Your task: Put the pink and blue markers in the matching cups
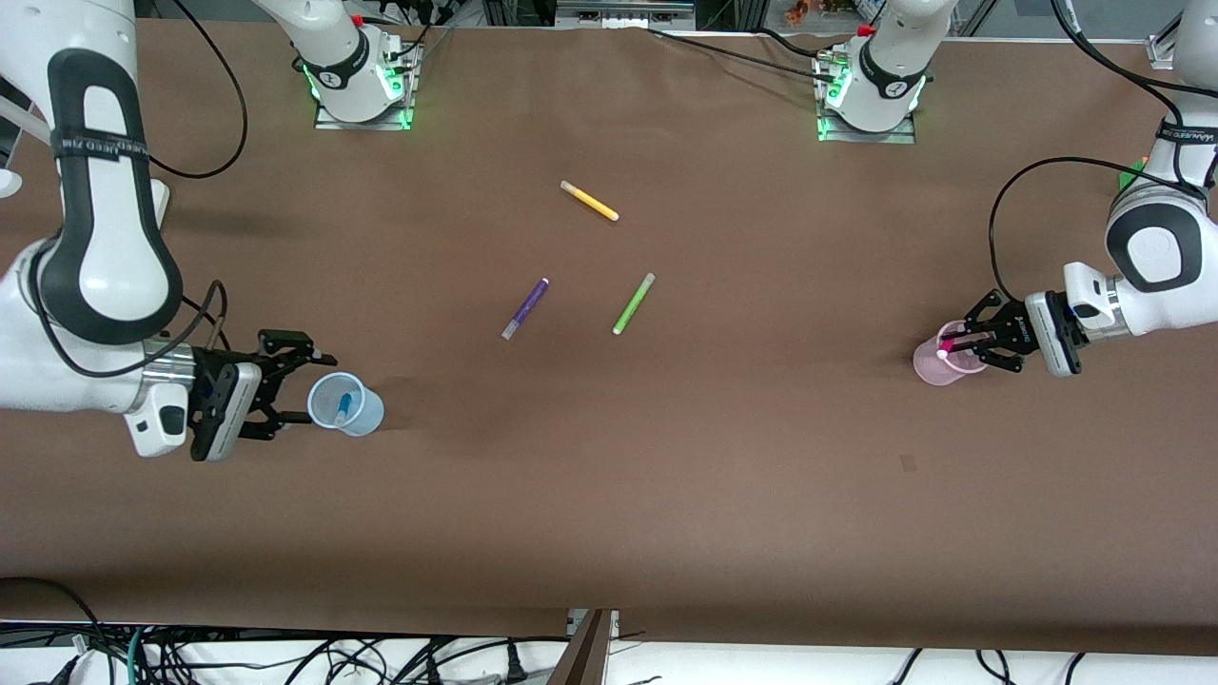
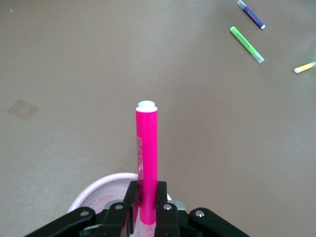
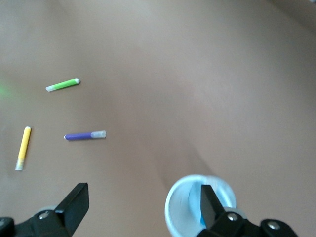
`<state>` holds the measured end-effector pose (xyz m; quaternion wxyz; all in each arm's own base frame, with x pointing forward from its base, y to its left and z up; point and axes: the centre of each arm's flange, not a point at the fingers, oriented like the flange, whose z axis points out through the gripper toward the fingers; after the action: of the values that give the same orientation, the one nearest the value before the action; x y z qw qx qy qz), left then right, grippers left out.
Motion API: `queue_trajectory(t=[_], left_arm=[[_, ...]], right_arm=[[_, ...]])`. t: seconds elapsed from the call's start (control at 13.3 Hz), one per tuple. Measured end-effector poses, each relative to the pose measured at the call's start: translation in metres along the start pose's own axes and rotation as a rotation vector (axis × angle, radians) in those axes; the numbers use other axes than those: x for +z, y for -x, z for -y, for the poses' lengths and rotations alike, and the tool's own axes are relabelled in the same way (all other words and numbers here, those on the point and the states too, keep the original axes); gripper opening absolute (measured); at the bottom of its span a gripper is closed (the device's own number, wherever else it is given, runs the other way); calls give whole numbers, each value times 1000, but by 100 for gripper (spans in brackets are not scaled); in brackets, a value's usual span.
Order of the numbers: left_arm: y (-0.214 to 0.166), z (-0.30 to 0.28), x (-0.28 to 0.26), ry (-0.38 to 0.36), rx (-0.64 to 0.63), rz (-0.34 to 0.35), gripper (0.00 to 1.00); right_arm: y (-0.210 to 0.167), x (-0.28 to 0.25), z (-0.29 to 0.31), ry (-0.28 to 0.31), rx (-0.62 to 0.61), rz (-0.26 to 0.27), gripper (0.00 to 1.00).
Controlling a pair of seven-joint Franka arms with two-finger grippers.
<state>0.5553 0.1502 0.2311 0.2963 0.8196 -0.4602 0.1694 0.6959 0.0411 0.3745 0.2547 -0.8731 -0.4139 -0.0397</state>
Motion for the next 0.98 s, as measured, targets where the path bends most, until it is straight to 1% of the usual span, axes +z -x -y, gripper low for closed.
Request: queue_trajectory(t=[0.08,0.15,0.23,0.38,0.53,0.6,0.68,0.75,0.83,0.9,0.98], left_arm=[[-4,2,-3,-8,-5,-2,18],[-11,5,-10,-19,-1,-5,26],[-19,8,-18,-27,4,-10,37],[-30,11,-33,-32,16,-17,59],[-38,11,-43,-18,-12,-14,81],[-46,10,-55,-8,-50,17,90],[-60,7,-74,0,-108,76,100],[-84,-1,-97,0,-178,139,100],[-112,-14,-122,-14,-259,199,100],[-140,-30,-141,-40,-348,252,100],[-166,-48,-155,-82,-438,296,100]], right_arm=[[0,-7,2,17,76,42,100],[2,-12,3,33,154,83,100],[5,-17,3,56,236,125,100],[9,-35,10,140,415,204,100],[9,-61,30,209,563,256,100],[9,-71,42,238,622,284,100],[9,-81,54,274,673,308,100],[8,-91,68,304,714,334,100],[9,-98,81,318,744,369,100],[9,-105,92,335,760,394,100],[7,-114,100,358,761,398,100]])
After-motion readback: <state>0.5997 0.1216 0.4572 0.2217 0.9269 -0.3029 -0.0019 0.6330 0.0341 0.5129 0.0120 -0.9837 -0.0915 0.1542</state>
